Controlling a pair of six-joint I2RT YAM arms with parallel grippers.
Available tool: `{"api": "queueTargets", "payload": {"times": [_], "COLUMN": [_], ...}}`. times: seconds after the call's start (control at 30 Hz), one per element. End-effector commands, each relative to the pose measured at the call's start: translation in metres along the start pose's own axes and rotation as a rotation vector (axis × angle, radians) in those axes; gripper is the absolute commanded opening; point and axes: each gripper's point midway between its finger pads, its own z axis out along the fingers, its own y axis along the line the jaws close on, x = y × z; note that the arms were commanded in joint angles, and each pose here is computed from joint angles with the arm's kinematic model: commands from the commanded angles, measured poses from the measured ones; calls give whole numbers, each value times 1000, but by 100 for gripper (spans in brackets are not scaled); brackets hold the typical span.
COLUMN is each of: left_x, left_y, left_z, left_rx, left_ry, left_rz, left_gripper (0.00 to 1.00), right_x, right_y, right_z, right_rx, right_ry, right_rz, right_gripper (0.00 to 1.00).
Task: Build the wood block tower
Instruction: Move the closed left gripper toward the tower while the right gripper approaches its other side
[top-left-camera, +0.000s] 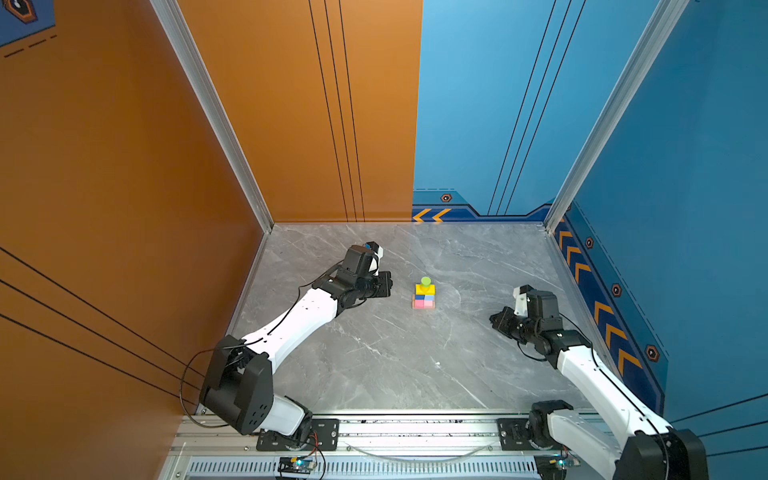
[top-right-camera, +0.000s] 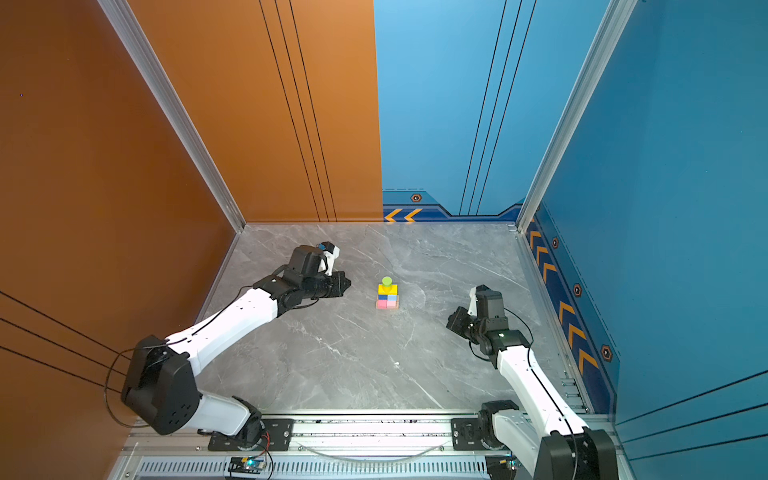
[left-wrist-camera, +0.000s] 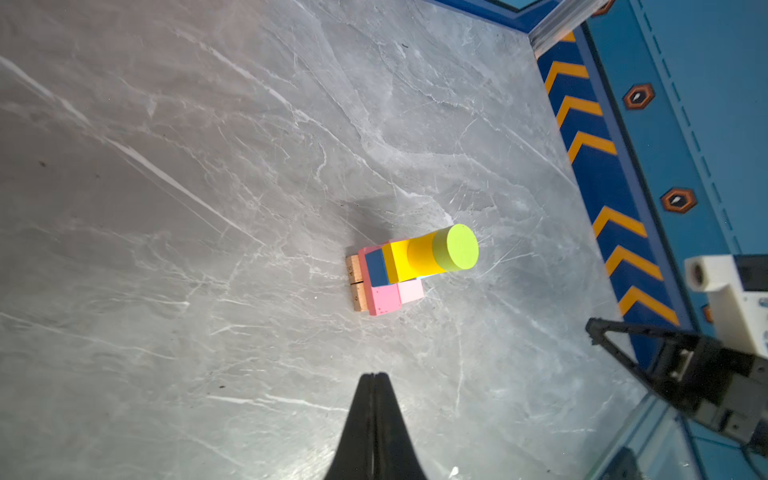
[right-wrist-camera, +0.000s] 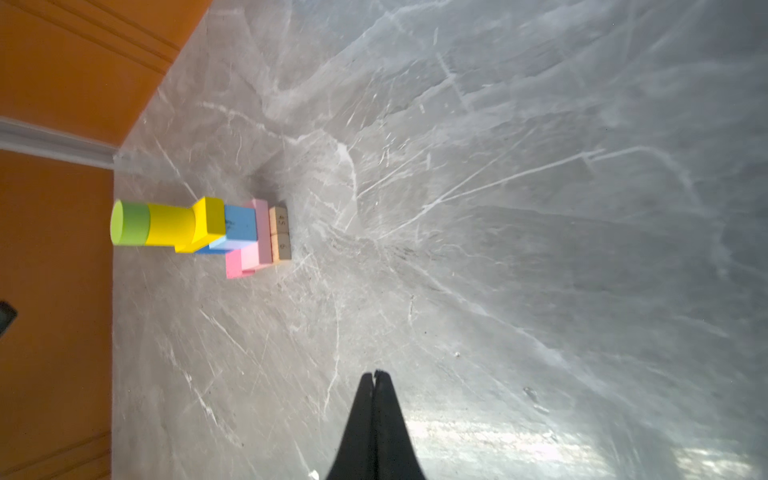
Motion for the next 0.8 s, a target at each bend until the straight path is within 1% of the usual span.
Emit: {"api": "queueTargets", "payload": {"times": [0.0, 0.1, 0.33, 0.53, 0.77], "left_x": [-8, -5, 3, 11, 18], "left_y": [-5, -1, 9, 19, 26], "left_z": [5, 17, 43, 58, 70], "left_rx": [114, 159, 184, 158, 135], "left_ry": [-56, -53, -15, 10, 34], "left_rz": [-62, -100, -141, -153, -155], "left_gripper": [0, 0, 0, 0, 0], "right_x": [-15, -19, -35, -37, -33], "right_y": [22, 30, 52, 75, 93], "right_z": [4, 14, 39, 67, 90], "right_rx": [-49, -62, -118, -170, -204], "right_ry": [-31, -22, -19, 19, 41], "right_rz": [-30, -41, -55, -72, -81], "right_gripper": [0, 0, 0, 0, 0]}}
